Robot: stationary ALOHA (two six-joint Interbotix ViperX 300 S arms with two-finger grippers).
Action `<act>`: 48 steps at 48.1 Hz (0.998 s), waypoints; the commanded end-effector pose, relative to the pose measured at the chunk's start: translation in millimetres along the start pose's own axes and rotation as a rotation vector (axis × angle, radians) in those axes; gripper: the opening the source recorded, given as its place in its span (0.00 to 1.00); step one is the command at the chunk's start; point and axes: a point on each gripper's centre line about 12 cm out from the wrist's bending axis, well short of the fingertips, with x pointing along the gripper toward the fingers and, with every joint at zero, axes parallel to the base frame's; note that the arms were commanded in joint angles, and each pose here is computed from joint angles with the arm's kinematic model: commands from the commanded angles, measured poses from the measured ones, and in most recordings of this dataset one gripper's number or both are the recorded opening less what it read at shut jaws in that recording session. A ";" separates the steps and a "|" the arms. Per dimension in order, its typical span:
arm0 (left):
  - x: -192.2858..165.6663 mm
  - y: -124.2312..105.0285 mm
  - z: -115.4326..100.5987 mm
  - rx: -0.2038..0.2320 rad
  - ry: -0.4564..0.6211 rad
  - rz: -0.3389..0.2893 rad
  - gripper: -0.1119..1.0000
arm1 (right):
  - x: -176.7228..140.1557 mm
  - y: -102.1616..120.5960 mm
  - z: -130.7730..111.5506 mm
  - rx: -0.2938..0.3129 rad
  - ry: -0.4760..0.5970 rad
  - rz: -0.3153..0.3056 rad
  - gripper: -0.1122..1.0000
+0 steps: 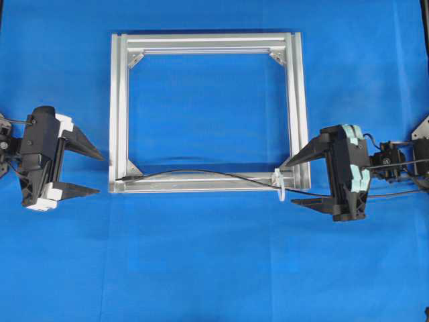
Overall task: Insert the wire through the string loop located on the right side.
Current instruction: 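Open the left gripper, releasing the cable, and hold both arms apart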
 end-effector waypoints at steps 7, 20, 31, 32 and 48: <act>-1.0 -2.8 16.8 0.004 -0.047 -0.008 0.82 | -11.5 5.5 21.9 0.007 -0.059 0.024 0.96; -7.1 -2.2 41.4 -0.005 -0.098 -0.002 0.82 | -33.4 2.9 41.9 0.032 -0.079 0.026 0.96; -11.8 -2.9 50.1 -0.009 -0.090 -0.001 0.82 | -42.7 4.5 49.2 0.031 -0.079 0.036 0.96; -12.1 -3.1 51.0 -0.009 -0.093 -0.002 0.82 | -42.7 4.2 49.1 0.030 -0.078 0.035 0.96; -12.0 -1.5 50.0 -0.013 -0.088 0.004 0.82 | -42.3 3.7 49.5 0.024 -0.077 0.034 0.96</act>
